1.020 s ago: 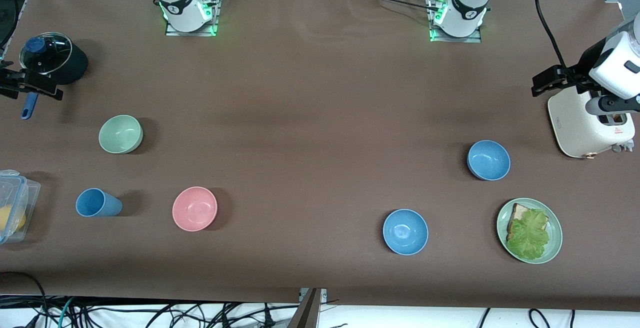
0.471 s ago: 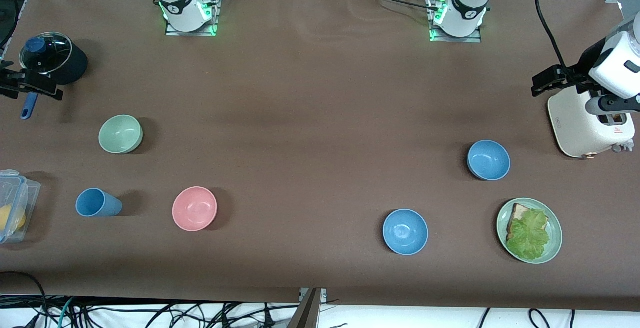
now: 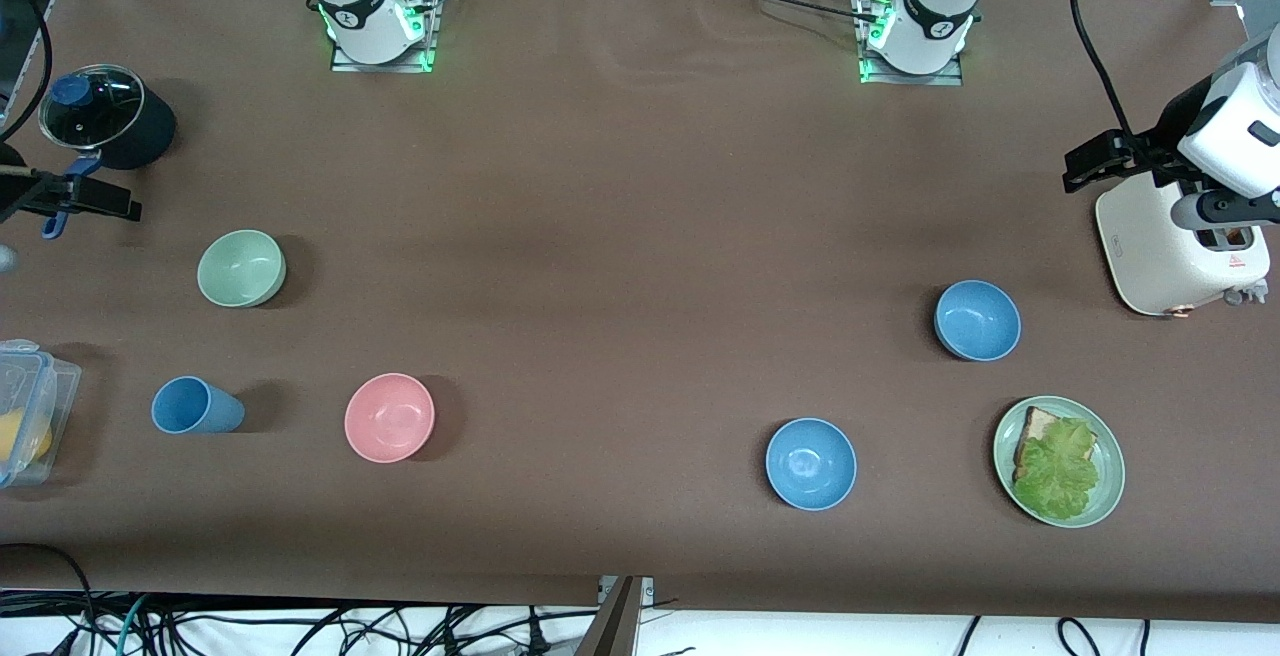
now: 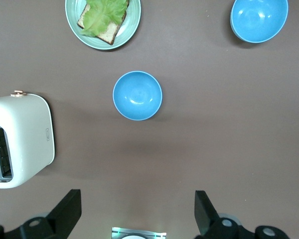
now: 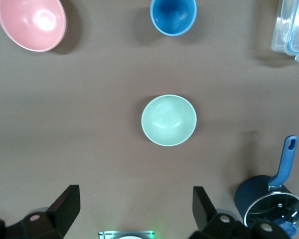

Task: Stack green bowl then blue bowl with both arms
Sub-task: 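Reach the right gripper toward the pale green bowl, then grasp the rim of the pale green bowl with the right gripper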

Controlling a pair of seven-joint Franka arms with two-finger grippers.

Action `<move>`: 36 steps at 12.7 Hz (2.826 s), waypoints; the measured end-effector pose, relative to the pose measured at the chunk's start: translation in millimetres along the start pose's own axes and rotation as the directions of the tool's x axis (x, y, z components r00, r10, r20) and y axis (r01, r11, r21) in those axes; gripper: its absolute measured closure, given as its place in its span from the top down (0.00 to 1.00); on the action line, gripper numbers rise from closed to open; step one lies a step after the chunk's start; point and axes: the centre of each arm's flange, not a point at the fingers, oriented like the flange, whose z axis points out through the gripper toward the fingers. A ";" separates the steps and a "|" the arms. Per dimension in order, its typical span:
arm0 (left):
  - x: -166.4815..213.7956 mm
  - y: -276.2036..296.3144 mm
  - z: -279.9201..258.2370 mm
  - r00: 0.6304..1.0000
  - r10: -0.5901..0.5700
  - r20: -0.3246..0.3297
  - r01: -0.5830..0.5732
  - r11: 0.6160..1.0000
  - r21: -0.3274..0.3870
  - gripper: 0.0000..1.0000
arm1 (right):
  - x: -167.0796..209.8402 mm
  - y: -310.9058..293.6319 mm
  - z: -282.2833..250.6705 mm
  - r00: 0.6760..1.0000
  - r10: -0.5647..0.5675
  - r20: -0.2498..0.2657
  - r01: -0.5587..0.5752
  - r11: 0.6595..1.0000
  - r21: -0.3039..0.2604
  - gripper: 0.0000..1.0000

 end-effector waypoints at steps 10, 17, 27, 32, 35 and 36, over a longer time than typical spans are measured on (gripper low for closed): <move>-0.3 0.8 0.1 1.000 0.002 0.002 -0.002 1.000 0.000 1.00 | 13.3 137.0 164.3 0.999 -0.027 0.035 0.023 0.993 0.115 1.00; -0.4 1.3 0.0 1.000 0.003 0.001 -0.003 1.000 0.000 1.00 | 1.9 131.0 255.5 0.999 -0.039 0.031 0.035 0.993 0.115 1.00; -0.5 1.7 0.0 1.000 0.003 0.001 -0.003 1.000 0.000 1.00 | 19.4 137.7 332.1 1.000 0.003 0.009 -0.004 0.983 0.186 1.00; -0.5 1.7 0.0 1.000 0.003 0.001 -0.003 1.000 0.000 1.00 | 20.8 137.9 341.0 1.000 0.004 0.011 -0.006 0.982 0.188 0.71; -0.5 1.7 0.0 1.000 0.003 0.001 -0.003 1.000 0.000 1.00 | 20.8 137.8 341.0 1.000 -0.019 0.007 0.017 0.982 0.189 0.33; -0.5 1.7 0.0 1.000 0.003 0.001 -0.003 1.000 0.000 1.00 | 20.8 137.7 341.0 1.000 -0.022 0.006 0.020 0.982 0.189 0.22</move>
